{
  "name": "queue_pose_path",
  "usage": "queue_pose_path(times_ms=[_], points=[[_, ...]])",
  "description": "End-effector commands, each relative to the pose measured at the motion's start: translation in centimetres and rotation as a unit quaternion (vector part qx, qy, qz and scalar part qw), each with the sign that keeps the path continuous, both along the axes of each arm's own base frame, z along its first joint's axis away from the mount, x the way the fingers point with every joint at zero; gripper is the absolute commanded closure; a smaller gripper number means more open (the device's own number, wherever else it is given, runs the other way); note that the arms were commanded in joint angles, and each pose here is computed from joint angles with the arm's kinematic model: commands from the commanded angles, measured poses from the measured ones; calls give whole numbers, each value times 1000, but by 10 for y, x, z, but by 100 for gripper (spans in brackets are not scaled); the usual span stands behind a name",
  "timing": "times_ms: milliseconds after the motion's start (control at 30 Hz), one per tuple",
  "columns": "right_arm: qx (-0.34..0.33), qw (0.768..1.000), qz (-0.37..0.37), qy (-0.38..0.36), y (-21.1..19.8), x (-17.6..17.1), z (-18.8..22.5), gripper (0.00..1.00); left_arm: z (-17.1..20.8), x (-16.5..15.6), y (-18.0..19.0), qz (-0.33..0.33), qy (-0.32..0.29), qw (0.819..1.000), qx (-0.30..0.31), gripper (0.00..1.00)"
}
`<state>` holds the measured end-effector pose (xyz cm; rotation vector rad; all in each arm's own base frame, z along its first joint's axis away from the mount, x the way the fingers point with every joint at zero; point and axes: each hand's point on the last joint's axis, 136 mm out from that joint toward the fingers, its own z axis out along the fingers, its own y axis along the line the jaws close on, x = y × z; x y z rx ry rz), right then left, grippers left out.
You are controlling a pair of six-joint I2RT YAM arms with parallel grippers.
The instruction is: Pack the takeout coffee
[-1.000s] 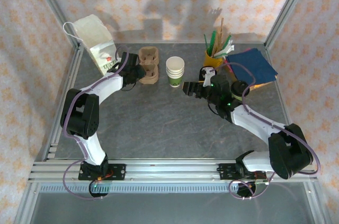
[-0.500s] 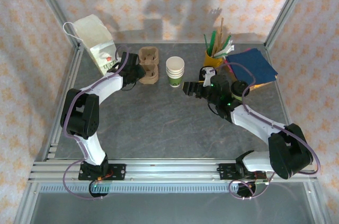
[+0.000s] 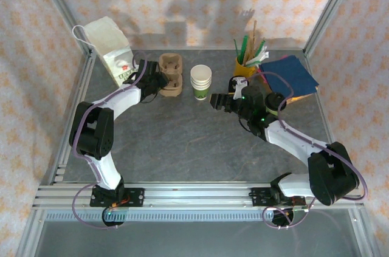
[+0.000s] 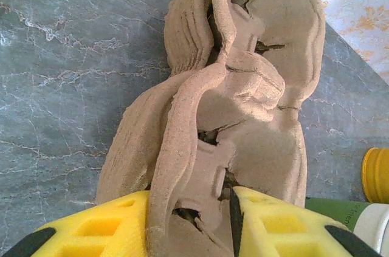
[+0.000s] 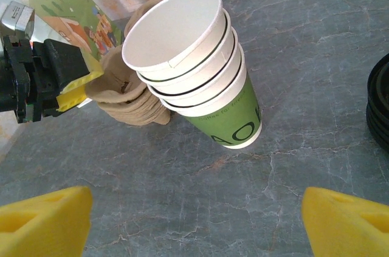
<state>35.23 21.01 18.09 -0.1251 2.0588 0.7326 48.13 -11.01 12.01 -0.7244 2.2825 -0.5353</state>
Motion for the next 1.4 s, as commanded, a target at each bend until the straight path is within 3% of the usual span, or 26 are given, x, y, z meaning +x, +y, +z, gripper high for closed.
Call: queue_pose_path(times_ms=[0, 733, 1067, 1367], points=[[-9, 1000, -5, -13, 0, 4, 6, 12, 23, 2, 3, 7, -31, 999, -13, 70], [-13, 1000, -7, -8, 0, 5, 4, 12, 58, 3, 10, 12, -75, 997, -8, 92], [-8, 1000, -6, -15, -1, 3, 8, 12, 105, -3, 6, -11, -126, 992, -11, 99], [13, 998, 6, -57, -1, -6, 34, 11, 161, -36, 8, -45, -174, 984, 4, 100]])
